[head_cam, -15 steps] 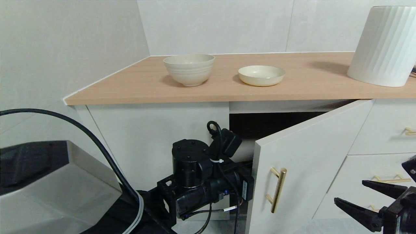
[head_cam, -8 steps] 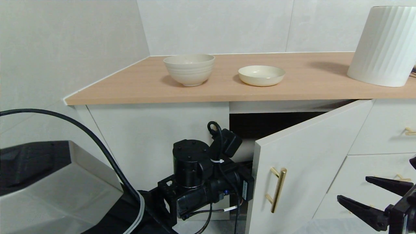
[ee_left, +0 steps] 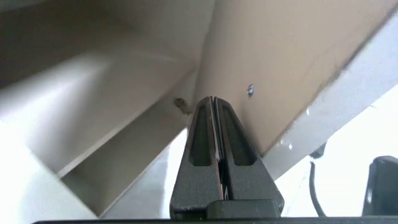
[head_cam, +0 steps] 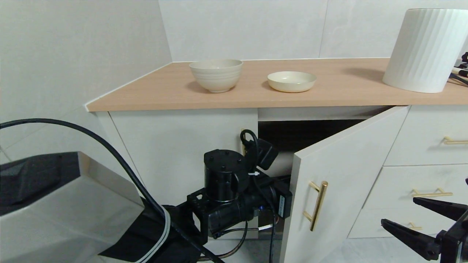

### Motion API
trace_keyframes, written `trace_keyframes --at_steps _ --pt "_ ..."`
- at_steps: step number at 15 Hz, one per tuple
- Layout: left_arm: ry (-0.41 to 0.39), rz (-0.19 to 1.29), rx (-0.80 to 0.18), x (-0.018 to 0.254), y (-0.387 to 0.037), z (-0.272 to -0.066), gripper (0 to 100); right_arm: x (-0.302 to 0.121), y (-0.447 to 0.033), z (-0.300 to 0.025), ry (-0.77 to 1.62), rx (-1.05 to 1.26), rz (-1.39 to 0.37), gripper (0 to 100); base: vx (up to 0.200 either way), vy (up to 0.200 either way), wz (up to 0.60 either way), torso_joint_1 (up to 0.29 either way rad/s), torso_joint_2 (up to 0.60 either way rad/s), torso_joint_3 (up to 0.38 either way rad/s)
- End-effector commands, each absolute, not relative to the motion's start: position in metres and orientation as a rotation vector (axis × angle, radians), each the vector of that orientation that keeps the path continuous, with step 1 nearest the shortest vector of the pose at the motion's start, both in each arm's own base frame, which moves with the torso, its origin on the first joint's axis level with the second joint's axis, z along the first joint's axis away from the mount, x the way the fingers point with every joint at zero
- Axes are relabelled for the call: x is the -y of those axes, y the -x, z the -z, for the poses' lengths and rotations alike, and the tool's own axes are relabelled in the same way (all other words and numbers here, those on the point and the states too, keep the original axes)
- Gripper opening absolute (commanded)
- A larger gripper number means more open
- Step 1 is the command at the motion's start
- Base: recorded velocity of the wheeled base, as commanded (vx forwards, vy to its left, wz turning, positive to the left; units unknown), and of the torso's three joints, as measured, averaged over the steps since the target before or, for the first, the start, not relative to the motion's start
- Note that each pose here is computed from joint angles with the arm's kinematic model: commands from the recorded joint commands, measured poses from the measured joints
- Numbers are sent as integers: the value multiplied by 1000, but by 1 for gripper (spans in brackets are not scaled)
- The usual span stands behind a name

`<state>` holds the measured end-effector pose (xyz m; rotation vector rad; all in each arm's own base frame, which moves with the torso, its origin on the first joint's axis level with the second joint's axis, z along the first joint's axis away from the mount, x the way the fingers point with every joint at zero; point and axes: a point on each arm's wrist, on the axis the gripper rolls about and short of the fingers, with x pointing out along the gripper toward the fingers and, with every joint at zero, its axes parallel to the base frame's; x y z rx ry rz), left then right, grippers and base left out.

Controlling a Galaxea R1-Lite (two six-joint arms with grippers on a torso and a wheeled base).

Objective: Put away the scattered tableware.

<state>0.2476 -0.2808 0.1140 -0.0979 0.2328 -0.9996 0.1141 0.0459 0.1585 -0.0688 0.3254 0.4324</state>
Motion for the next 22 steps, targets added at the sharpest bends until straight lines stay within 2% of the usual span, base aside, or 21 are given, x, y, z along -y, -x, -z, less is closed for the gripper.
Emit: trace_keyframes --at_steps 1,3,6,15,18,22 --pt "98 1006 -233 282 -245 -115 0 -46 -114 -159 69 -323 -433 100 0 0 0 0 0 0" --pt "96 1007 -233 284 -242 -115 0 -45 -112 -160 67 -314 -433 100 0 0 0 0 0 0" --pt "89 1003 -245 289 -240 -112 0 -45 -110 -162 65 -300 -435 100 -200 0 0 4 4 2" --pt "69 1030 -284 307 -237 -109 0 -41 -89 -175 68 -303 -488 100 0 0 0 0 0 0" --pt "66 1029 -290 316 -243 -108 0 -40 -85 -177 67 -297 -489 100 -200 0 0 6 2 6" --pt "55 1030 -317 326 -243 -112 0 -39 -81 -181 64 -268 -502 100 0 0 0 0 0 0"
